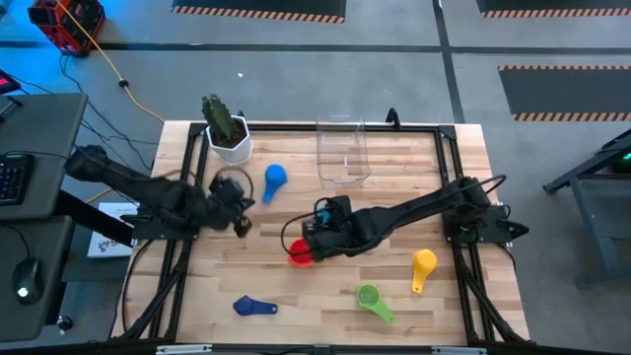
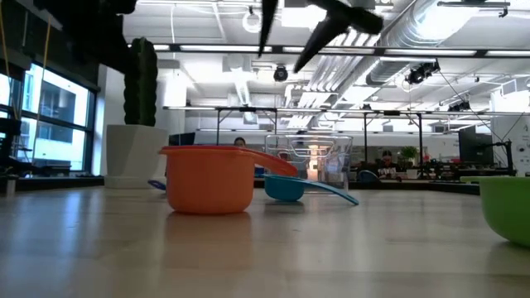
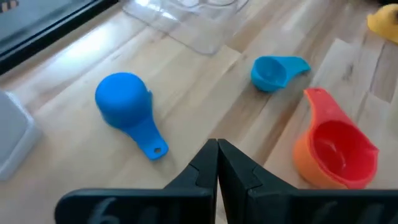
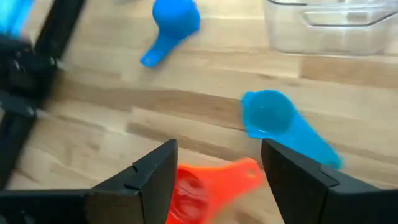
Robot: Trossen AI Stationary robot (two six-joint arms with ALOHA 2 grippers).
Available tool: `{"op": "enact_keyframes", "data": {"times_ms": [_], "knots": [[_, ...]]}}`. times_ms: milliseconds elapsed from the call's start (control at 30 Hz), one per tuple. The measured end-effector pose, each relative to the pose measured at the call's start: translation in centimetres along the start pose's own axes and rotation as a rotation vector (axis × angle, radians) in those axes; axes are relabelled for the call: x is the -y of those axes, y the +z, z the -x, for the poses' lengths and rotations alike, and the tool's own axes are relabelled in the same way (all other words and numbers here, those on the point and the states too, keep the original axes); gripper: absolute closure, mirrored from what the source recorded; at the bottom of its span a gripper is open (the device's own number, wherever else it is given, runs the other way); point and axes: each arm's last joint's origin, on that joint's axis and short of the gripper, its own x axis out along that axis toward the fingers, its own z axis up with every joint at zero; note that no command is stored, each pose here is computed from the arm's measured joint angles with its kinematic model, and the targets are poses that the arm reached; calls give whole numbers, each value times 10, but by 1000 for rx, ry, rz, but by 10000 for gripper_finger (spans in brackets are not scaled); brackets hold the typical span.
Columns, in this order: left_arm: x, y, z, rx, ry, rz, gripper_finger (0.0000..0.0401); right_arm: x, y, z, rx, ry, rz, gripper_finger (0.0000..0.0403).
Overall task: Nest measuring cups in basket
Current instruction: Stack the blue measuring cup on top of the red measuring cup
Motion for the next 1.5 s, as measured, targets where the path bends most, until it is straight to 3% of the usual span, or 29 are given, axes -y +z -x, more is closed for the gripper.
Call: {"op": "enact_keyframes", "data": {"times_ms": [133, 233, 433, 600, 767, 967, 1267, 1500], "knots": [[-22, 17, -6, -59, -52, 25, 401, 19, -9, 9, -56, -115, 131, 179], [-31, 25, -28, -185, -112, 2, 401, 31, -22, 9, -113, -132, 140, 179], [-38, 23, -83, -383, -82, -175, 389, 49, -56, -6, -215, -15, 22, 179], [-36, 13, -106, -485, -89, -361, 334, 55, -79, -14, -244, 111, -55, 179], [-36, 12, -110, -405, -131, -507, 271, 59, -91, -15, -237, 145, -97, 179], [-43, -22, -116, -352, -165, -618, 224, 60, -95, -12, -186, 162, -118, 179], [-45, -33, -133, -266, -14, -718, 215, 59, -89, -15, -138, 162, -140, 179], [-44, -45, -149, -345, -51, -848, 215, 58, -87, -16, -139, 160, -146, 179]]}}
